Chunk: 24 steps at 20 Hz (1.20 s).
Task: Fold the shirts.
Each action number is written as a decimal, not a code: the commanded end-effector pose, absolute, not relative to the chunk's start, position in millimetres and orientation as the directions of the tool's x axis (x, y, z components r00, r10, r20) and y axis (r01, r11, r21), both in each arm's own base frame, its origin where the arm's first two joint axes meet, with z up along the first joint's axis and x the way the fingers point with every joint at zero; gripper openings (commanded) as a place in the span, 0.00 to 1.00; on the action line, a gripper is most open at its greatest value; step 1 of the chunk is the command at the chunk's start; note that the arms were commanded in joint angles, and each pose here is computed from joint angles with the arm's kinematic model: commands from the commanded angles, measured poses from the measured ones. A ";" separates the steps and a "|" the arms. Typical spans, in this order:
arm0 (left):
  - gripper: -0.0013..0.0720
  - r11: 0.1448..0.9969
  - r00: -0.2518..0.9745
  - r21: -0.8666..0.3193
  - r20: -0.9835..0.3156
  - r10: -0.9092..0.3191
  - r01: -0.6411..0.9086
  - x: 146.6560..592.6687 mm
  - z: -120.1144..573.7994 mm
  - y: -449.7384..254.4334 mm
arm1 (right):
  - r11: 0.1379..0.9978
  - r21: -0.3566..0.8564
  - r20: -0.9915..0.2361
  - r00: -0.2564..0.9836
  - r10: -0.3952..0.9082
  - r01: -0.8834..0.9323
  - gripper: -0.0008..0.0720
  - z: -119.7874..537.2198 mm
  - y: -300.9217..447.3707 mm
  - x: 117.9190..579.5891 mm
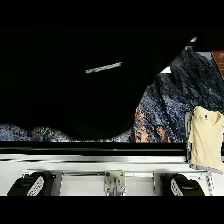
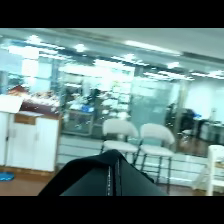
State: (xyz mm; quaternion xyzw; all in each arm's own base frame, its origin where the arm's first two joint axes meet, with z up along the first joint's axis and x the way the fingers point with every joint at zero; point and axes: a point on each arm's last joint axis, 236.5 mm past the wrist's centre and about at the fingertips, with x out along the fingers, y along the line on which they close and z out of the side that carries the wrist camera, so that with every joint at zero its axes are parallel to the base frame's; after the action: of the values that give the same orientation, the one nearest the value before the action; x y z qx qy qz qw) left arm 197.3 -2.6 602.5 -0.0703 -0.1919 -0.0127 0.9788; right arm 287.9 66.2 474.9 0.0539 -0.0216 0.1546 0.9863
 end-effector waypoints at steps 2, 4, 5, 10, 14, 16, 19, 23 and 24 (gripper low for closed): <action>0.07 0.986 0.972 -0.152 0.215 0.098 -0.065 287.7 562.0 31.4 | 0.935 0.268 -0.609 0.712 0.350 -0.230 0.09 299.3 70.6 311.1; 0.07 0.981 0.992 -0.191 0.112 0.061 -0.039 354.5 526.5 31.8 | 0.912 0.344 -0.802 0.436 0.409 -0.222 0.09 223.7 85.8 307.1; 0.07 0.973 0.996 -0.230 0.081 0.021 -0.001 386.4 510.6 25.9 | 0.903 0.367 -0.851 0.312 0.424 -0.224 0.09 192.6 96.0 305.6; 0.07 0.911 0.971 -0.389 -0.131 -0.198 0.133 537.7 381.1 -42.7 | 0.858 0.425 -0.901 -0.038 0.433 -0.287 0.09 71.0 171.6 329.5; 0.07 0.908 0.851 -0.379 -0.404 -0.335 0.177 600.7 224.5 -132.6 | 0.868 0.428 -0.903 -0.095 0.418 -0.252 0.09 2.1 186.6 359.4; 0.07 0.908 0.741 -0.380 -0.556 -0.377 0.177 602.1 145.0 -166.8 | 0.877 0.427 -0.904 -0.094 0.417 -0.218 0.09 -15.7 178.0 371.0; 0.07 0.916 0.514 -0.370 -0.762 -0.393 0.153 573.5 45.4 -190.6 | 0.888 0.426 -0.903 -0.019 0.429 -0.173 0.09 -19.7 163.4 393.8; 1.00 0.928 0.274 -0.372 -0.890 -0.365 0.029 528.0 0.9 -167.1 | 0.863 0.490 -0.870 -0.004 0.494 -0.122 0.09 -11.1 162.0 399.3; 0.99 0.933 0.206 -0.361 -0.912 -0.354 0.007 511.7 3.3 -151.5 | 0.862 0.493 -0.869 -0.014 0.495 -0.118 0.10 -9.9 159.8 396.7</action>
State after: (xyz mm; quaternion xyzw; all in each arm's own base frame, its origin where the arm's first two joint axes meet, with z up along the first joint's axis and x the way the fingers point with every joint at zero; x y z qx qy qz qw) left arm 558.8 -170.2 33.4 -0.1450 0.5127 -0.1367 0.8351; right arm 393.6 161.6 -11.7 0.1162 0.6785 0.2208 0.6910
